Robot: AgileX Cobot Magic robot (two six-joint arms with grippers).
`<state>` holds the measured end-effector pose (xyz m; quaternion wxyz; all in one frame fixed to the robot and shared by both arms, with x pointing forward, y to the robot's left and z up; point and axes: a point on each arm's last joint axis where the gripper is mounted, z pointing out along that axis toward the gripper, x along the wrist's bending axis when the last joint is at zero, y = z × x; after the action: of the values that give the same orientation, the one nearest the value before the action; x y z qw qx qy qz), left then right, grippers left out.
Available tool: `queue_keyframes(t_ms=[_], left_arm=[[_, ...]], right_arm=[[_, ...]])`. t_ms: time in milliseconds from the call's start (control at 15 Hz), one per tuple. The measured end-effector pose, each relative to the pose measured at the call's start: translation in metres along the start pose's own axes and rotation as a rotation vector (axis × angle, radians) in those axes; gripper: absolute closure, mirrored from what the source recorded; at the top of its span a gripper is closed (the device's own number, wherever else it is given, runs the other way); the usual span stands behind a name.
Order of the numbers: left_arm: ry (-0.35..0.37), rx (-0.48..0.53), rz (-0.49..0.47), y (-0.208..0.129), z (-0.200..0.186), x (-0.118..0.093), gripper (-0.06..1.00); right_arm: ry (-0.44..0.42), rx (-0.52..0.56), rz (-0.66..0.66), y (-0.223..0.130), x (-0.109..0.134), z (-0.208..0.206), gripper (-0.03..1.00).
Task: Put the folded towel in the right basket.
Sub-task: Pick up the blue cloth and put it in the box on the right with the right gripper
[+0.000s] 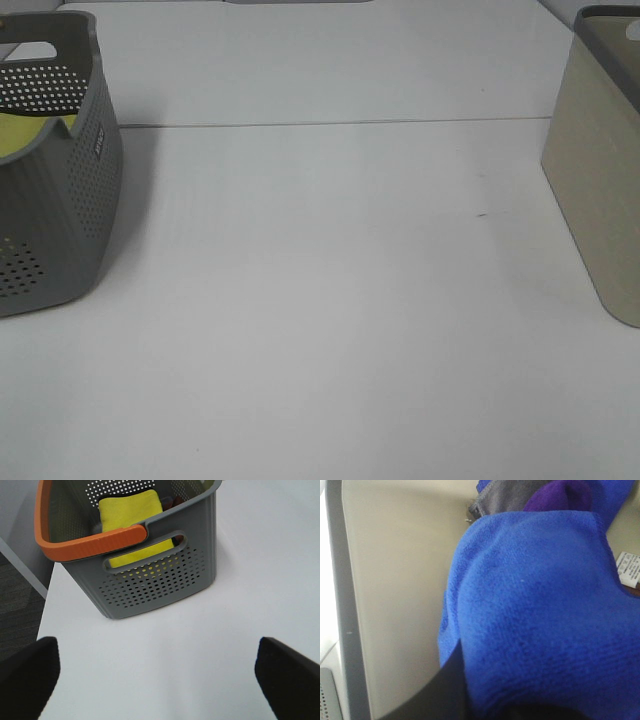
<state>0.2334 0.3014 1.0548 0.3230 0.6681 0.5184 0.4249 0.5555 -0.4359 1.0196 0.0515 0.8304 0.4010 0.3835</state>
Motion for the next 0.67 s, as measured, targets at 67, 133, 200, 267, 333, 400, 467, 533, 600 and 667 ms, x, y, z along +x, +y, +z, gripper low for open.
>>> queue_keyframes(t_ms=[67,133,200,267,333,400,467,533,600,667], left_arm=[[0.0,0.0,0.0,0.0,0.0,0.0,-0.04],[0.0,0.0,0.0,0.0,0.0,0.0,-0.04],[0.0,0.0,0.0,0.0,0.0,0.0,-0.04],[0.0,0.0,0.0,0.0,0.0,0.0,-0.04],[0.0,0.0,0.0,0.0,0.0,0.0,-0.04],[0.0,0.0,0.0,0.0,0.0,0.0,-0.04],[0.0,0.0,0.0,0.0,0.0,0.0,-0.04],[0.0,0.0,0.0,0.0,0.0,0.0,-0.04],[0.0,0.0,0.0,0.0,0.0,0.0,-0.04],[0.0,0.0,0.0,0.0,0.0,0.0,-0.04]], right_arm=[[0.004,0.003,-0.011,-0.0001,-0.0002,0.0009,0.85],[0.01,0.005,-0.013,-0.0003,0.0003,0.0009,0.85],[0.017,0.013,-0.011,-0.0011,0.001,0.0008,0.85],[0.023,0.024,-0.011,-0.002,0.0015,0.0008,0.85],[0.031,0.039,-0.011,-0.0034,0.0022,0.0008,0.84],[0.036,0.05,-0.011,-0.0044,0.0027,0.0007,0.79],[0.042,0.061,-0.011,-0.0054,0.0033,0.0006,0.7],[0.049,0.074,-0.011,-0.0066,0.0038,0.0005,0.57],[0.057,0.089,-0.011,-0.0079,0.0045,0.0004,0.46],[0.066,0.107,-0.007,-0.0096,0.0054,0.0001,0.38]])
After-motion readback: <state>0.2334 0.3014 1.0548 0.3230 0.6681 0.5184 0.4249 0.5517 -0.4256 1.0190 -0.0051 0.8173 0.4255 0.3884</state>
